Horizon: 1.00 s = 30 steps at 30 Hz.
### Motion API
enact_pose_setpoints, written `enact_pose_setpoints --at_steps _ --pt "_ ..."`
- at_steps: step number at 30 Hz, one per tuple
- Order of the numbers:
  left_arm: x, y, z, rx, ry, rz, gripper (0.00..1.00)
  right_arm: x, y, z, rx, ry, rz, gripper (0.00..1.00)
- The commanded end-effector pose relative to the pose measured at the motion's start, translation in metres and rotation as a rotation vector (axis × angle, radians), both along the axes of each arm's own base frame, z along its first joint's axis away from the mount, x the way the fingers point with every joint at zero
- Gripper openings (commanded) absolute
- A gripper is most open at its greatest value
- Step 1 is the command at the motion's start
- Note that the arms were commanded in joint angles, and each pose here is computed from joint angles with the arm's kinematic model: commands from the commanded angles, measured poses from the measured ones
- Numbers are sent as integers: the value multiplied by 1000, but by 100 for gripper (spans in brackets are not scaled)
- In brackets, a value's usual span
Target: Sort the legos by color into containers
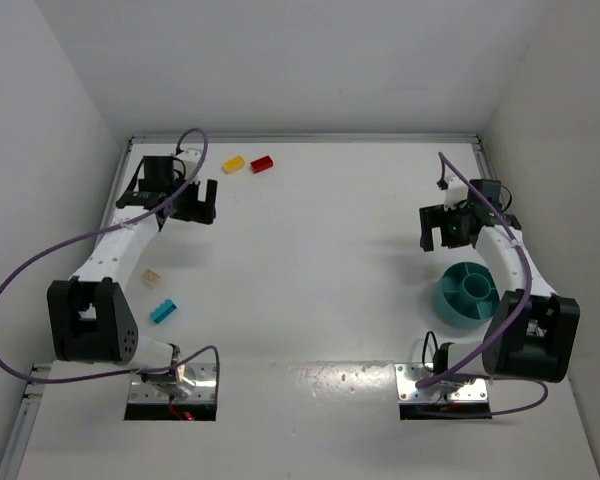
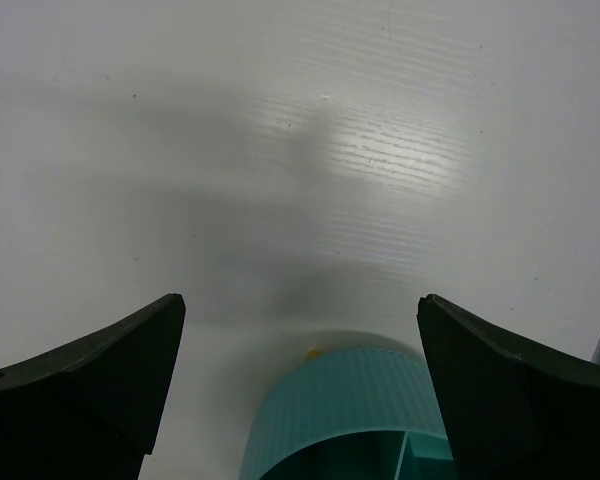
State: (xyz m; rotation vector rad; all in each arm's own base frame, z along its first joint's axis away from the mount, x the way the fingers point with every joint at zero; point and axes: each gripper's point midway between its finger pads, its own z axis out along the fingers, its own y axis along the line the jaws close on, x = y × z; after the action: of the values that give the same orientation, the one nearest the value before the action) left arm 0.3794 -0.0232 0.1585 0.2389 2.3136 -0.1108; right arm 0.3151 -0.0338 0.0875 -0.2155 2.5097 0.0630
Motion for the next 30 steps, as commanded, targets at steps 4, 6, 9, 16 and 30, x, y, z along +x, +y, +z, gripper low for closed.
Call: enact_pose_setpoints --at_steps 4,6,9,16,30 --pt "37 -8 -5 -13 49 -109 100 11 3 13 12 -30 17 100" --pt "58 -12 -14 -14 77 -168 100 8 3 12 12 -30 17 100" --pt "88 -14 -24 16 74 -240 100 8 5 12 13 -32 30 100" --pt "156 -5 -62 129 124 -369 97 8 24 8 115 36 97 97" --pt "198 -9 -126 106 183 -416 97 25 39 9 229 95 139 94"
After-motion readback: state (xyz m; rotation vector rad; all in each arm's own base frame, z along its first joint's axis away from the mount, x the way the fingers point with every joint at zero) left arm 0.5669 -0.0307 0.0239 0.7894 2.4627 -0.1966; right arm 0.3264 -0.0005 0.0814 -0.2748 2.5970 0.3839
